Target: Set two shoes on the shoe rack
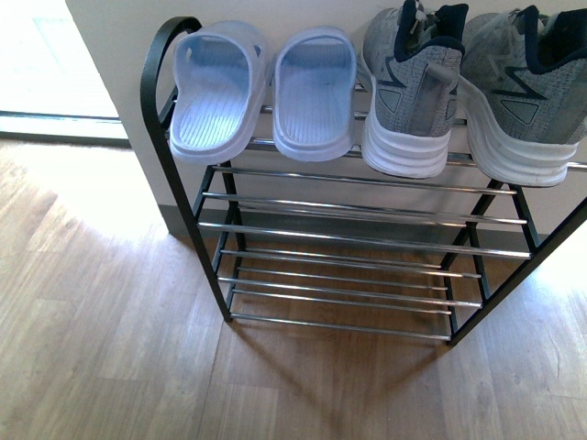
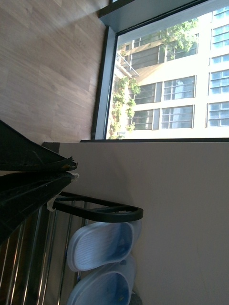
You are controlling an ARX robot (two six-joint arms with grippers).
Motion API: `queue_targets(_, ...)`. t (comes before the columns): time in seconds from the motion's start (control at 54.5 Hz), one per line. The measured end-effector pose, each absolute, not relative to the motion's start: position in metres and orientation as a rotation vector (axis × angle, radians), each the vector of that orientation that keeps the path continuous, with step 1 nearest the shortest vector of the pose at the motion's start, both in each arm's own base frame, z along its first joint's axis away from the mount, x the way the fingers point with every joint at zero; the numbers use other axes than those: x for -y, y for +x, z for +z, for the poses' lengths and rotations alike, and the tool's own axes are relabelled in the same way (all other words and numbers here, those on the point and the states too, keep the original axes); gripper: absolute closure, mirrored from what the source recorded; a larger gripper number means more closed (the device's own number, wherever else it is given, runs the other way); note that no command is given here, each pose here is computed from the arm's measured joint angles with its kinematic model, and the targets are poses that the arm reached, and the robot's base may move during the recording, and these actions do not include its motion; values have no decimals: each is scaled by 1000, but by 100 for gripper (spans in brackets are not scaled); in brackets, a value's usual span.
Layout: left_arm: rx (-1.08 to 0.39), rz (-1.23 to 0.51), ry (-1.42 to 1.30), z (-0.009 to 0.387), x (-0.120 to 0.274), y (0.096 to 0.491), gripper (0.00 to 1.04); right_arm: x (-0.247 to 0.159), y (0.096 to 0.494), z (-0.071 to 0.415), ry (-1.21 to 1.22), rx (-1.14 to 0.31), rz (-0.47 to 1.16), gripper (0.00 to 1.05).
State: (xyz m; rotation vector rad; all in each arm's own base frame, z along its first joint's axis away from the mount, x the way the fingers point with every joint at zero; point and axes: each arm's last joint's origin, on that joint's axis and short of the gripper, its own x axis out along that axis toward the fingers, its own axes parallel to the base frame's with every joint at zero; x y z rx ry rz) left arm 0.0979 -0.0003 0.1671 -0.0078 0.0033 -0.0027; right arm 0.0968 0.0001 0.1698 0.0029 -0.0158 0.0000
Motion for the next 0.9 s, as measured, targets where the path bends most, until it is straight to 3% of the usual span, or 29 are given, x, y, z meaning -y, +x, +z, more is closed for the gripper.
queue_targets(0.184,-2,-3,-8,167,0,98,103,0,97,170,3,16,0,9)
queue_targets(0.275,-2,-3,-8,167,0,98,84,0,97,170,3,16,0,9)
queue_targets(0.753,-2,-3,-8,167,0,98,8,0,97,170,3,16,0,9)
queue_targets(0.899,-1,-3,-6,167,0,98,9,0,97,170,3,16,0,9)
